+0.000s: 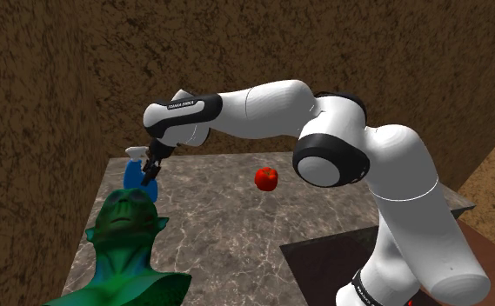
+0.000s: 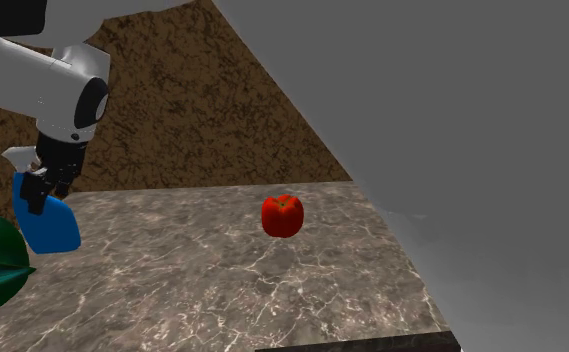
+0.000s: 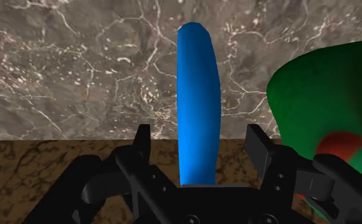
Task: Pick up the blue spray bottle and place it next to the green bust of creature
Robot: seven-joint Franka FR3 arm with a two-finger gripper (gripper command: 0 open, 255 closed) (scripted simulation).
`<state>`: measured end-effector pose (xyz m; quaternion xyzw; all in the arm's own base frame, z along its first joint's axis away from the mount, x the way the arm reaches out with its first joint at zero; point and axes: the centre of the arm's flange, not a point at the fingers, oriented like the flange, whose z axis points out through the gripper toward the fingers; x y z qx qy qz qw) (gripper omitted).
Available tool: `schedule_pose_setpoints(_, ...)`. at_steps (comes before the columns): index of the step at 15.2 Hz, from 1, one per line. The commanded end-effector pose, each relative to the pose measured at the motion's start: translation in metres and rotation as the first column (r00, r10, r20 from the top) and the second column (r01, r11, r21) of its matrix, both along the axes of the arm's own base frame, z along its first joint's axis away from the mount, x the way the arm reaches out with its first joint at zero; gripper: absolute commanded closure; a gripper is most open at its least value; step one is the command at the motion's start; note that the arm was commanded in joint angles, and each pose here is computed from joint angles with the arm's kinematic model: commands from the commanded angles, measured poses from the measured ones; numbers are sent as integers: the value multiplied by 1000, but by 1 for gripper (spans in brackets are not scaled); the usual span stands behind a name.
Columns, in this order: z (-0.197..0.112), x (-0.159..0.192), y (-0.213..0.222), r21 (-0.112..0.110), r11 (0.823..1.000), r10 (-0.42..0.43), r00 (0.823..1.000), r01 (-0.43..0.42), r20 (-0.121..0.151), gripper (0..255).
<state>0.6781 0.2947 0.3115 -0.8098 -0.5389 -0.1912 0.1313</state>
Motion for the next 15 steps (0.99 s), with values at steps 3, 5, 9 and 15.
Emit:
schedule_pose_setpoints(3,0,0,0,0,1000,0,1000,0,0,0)
schedule_pose_setpoints(5,12,-2,-6,0,1000,0,1000,0,0,0)
schedule_pose_setpoints(9,45,-8,-21,0,1000,0,1000,0,0,0)
schedule_pose_setpoints(15,45,-8,-21,0,1000,0,1000,0,0,0)
